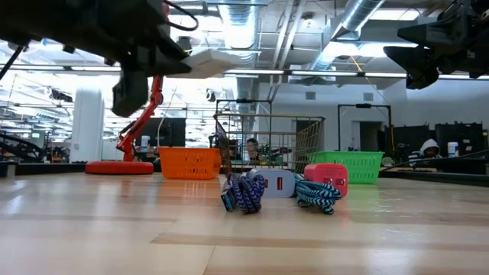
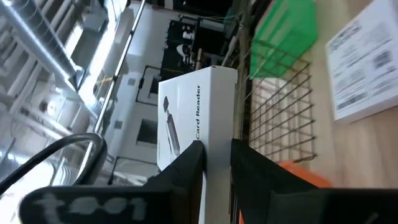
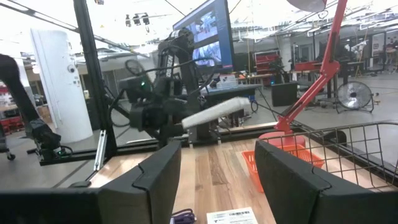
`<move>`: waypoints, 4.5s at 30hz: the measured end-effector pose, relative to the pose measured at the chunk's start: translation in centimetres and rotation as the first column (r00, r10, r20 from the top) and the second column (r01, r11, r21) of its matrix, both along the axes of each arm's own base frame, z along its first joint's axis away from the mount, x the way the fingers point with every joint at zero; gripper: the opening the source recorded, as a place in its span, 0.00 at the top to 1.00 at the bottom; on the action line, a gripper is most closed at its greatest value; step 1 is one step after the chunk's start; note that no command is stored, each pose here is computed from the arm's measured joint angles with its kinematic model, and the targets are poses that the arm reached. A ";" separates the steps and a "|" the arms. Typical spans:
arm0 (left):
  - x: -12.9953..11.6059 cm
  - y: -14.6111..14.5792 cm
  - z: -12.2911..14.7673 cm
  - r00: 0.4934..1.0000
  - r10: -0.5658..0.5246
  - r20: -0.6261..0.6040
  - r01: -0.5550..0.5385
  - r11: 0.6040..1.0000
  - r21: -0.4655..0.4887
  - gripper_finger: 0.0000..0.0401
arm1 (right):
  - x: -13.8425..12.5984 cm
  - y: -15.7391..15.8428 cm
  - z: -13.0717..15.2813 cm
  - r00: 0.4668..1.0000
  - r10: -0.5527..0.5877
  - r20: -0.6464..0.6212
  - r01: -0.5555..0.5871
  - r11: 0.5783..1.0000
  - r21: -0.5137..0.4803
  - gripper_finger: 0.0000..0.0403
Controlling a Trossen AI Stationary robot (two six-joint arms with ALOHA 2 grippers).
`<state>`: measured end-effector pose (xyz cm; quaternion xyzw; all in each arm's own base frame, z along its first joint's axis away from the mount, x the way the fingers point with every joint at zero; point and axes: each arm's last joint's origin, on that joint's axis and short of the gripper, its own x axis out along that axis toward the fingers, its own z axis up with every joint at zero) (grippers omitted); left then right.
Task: Pick and place items into bin
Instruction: Put the bottom white card reader box into the orange basket, then put the violet charger cable into the wire basket
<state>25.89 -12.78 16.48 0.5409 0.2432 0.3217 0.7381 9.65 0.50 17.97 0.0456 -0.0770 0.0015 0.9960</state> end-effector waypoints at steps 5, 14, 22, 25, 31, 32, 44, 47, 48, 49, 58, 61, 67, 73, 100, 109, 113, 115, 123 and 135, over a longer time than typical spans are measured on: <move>-2.3 1.7 0.9 0.997 0.026 0.069 -0.022 0.998 -0.056 0.85 | 0.0 0.0 0.0 1.000 0.000 0.000 0.000 1.000 0.000 0.51; -4.8 5.1 -0.7 0.975 0.118 0.190 -0.083 0.979 -0.184 0.85 | 0.0 0.0 0.0 1.000 0.000 0.000 0.000 1.000 0.000 0.51; -4.5 7.0 -2.1 0.952 0.208 0.224 -0.147 0.954 -0.261 0.85 | 0.0 0.0 0.0 1.000 0.000 0.000 0.000 1.000 0.000 0.51; -4.4 7.6 -2.5 0.944 0.222 0.244 -0.141 0.940 -0.310 0.85 | 0.0 0.0 0.0 1.000 0.000 0.000 0.000 1.000 0.000 0.51; -4.0 8.6 -2.8 0.932 0.218 0.289 -0.084 0.906 -0.414 0.85 | 0.0 0.0 0.0 1.000 0.000 0.000 0.000 1.000 0.000 0.51; -3.9 8.7 -2.8 0.931 0.216 0.293 -0.077 0.903 -0.423 0.85 | 0.0 0.0 0.0 1.000 0.000 0.000 0.000 1.000 0.000 0.51; -3.1 9.7 -2.4 0.885 0.264 0.385 -0.022 0.847 -0.530 0.85 | 0.0 0.0 0.0 1.000 0.000 0.000 0.000 1.000 0.000 0.51; -2.9 10.0 -2.3 0.864 0.290 0.411 -0.016 0.833 -0.554 0.85 | 0.0 0.0 0.0 1.000 0.000 0.000 0.000 1.000 0.000 0.51; -2.9 10.0 -2.3 0.855 0.300 0.422 -0.011 0.826 -0.564 0.85 | 0.0 0.0 0.0 1.000 0.000 0.000 0.000 1.000 0.000 0.51; -2.9 10.1 -2.3 0.847 0.309 0.432 -0.005 0.818 -0.575 0.85 | 0.0 0.0 0.0 1.000 0.000 0.000 0.000 1.000 0.000 0.51; -2.7 10.7 -2.4 0.810 0.338 0.480 0.073 0.754 -0.653 0.85 | 0.0 0.0 0.0 1.000 -0.001 0.000 0.001 1.000 0.000 0.51; -2.6 10.8 -2.4 0.803 0.345 0.486 0.083 0.744 -0.663 0.85 | 0.0 0.0 0.0 1.000 0.000 0.000 0.000 1.000 0.000 0.51; -2.6 10.7 -2.4 0.802 0.345 0.487 0.083 0.743 -0.664 0.85 | 0.0 0.0 0.0 1.000 0.000 0.000 0.000 1.000 0.000 0.51; -2.5 10.6 -2.4 0.824 0.308 0.475 0.118 0.727 -0.677 0.85 | 0.0 0.0 0.0 1.000 0.000 0.000 0.000 1.000 0.000 0.51; -2.5 10.6 -2.4 0.827 0.301 0.476 0.132 0.718 -0.684 0.73 | 0.0 0.0 0.0 1.000 0.000 0.000 0.000 1.000 0.000 0.51; -2.2 10.2 -2.7 0.868 0.201 0.453 0.245 0.621 -0.745 0.73 | 0.0 0.0 0.0 1.000 0.000 0.000 0.000 1.000 0.000 0.51; -2.1 9.9 -2.9 0.902 0.102 0.419 0.301 0.545 -0.782 0.73 | 0.0 0.0 0.0 1.000 0.000 0.000 0.000 1.000 0.000 0.51; -2.0 9.7 -3.0 0.912 0.044 0.407 0.334 0.496 -0.801 0.73 | 0.0 0.0 0.0 1.000 0.000 0.000 0.000 1.000 0.000 0.51; -1.9 8.1 -3.4 0.886 -0.268 0.380 0.433 0.177 -0.884 0.73 | 0.0 0.0 0.0 1.000 0.000 0.000 0.000 1.000 0.000 0.51; -2.9 4.5 -3.4 0.809 -0.441 0.389 0.443 0.022 -0.896 0.73 | 0.0 0.0 0.0 1.000 0.000 0.000 0.000 1.000 0.000 0.51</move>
